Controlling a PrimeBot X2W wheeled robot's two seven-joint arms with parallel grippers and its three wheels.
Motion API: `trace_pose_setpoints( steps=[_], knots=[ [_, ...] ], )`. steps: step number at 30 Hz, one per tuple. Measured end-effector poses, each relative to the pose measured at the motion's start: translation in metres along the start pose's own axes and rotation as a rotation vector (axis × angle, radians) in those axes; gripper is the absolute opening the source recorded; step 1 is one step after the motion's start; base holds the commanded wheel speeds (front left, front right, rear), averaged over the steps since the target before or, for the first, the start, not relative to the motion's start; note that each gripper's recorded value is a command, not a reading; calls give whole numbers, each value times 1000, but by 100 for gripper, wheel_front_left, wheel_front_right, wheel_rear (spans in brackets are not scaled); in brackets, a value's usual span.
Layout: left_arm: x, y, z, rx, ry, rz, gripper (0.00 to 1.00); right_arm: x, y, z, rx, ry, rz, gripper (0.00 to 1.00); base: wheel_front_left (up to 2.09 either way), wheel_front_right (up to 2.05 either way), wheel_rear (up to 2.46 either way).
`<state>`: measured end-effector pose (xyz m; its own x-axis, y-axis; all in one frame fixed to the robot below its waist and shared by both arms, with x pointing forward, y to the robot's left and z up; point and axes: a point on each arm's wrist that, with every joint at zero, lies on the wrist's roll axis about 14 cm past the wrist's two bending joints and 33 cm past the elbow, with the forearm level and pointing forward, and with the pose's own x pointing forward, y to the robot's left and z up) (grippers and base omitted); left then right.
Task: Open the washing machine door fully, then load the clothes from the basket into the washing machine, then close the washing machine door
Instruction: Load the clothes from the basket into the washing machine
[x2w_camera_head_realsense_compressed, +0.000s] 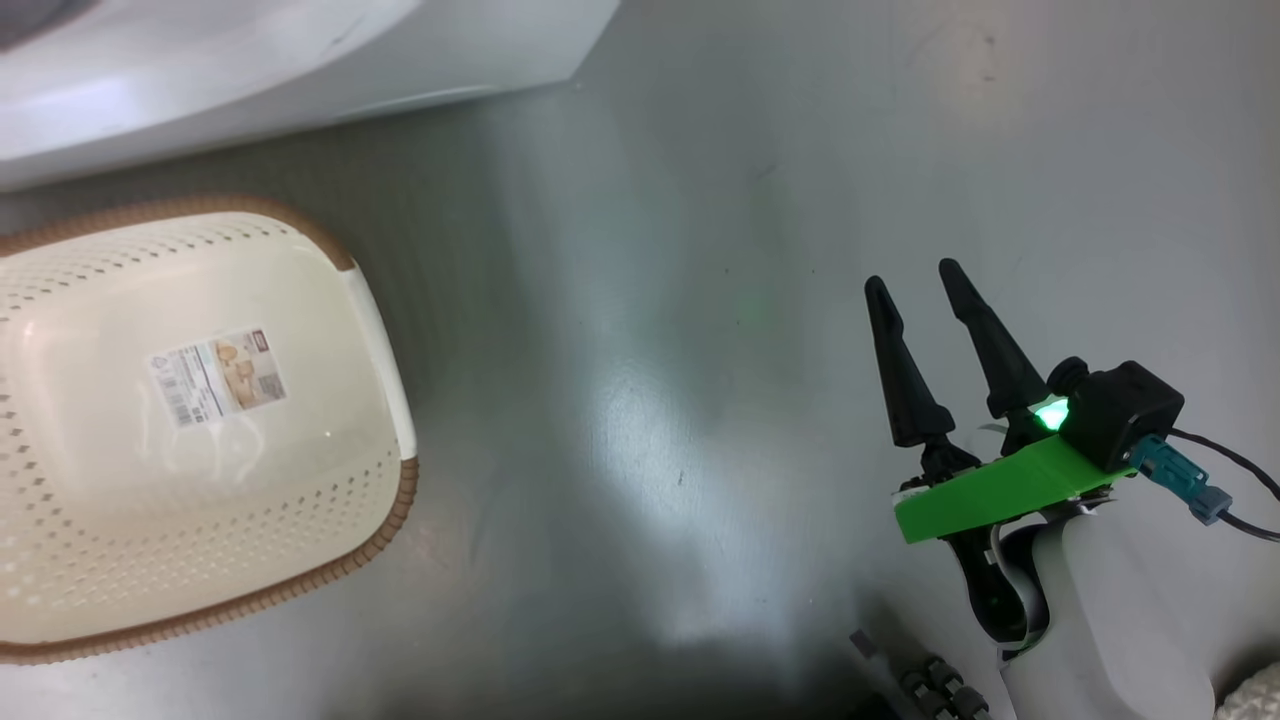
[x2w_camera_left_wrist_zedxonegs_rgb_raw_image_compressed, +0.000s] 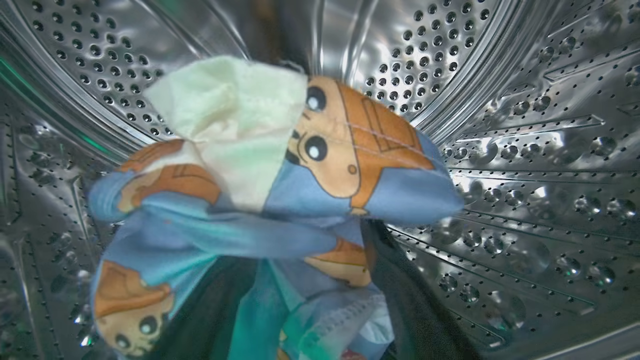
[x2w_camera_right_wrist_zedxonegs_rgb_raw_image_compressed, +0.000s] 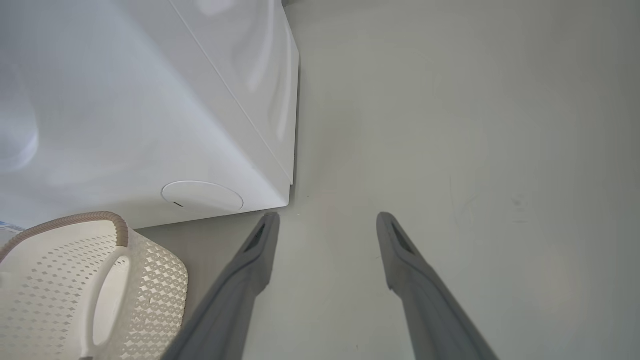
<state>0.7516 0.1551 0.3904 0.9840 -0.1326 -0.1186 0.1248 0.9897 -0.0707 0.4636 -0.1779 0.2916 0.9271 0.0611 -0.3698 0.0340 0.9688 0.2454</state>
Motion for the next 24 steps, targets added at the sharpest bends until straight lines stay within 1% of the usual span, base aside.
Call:
trace_pose_setpoints(
  steps=[5, 9, 15, 20, 24],
  knots=[
    [-7, 3, 5, 3, 20, 9, 100, -1, 1, 11, 0, -26, 1, 100, 0, 0, 0],
    [-13, 2, 12, -16, 14, 15, 100, -1, 2, 20, 1, -48, 0, 100, 0, 0, 0],
    [-35, 1, 0, -20, 52, 18, 100, -3, 7, 32, -4, -74, 11, 100, 0, 0, 0],
    [-49, 0, 8, -23, 30, 16, 100, -3, 13, 43, -2, -100, 24, 100, 0, 0, 0],
    [-63, -1, 16, -50, 1, 21, 100, -5, 18, 51, -6, -118, 35, 100, 0, 0, 0]
  ],
)
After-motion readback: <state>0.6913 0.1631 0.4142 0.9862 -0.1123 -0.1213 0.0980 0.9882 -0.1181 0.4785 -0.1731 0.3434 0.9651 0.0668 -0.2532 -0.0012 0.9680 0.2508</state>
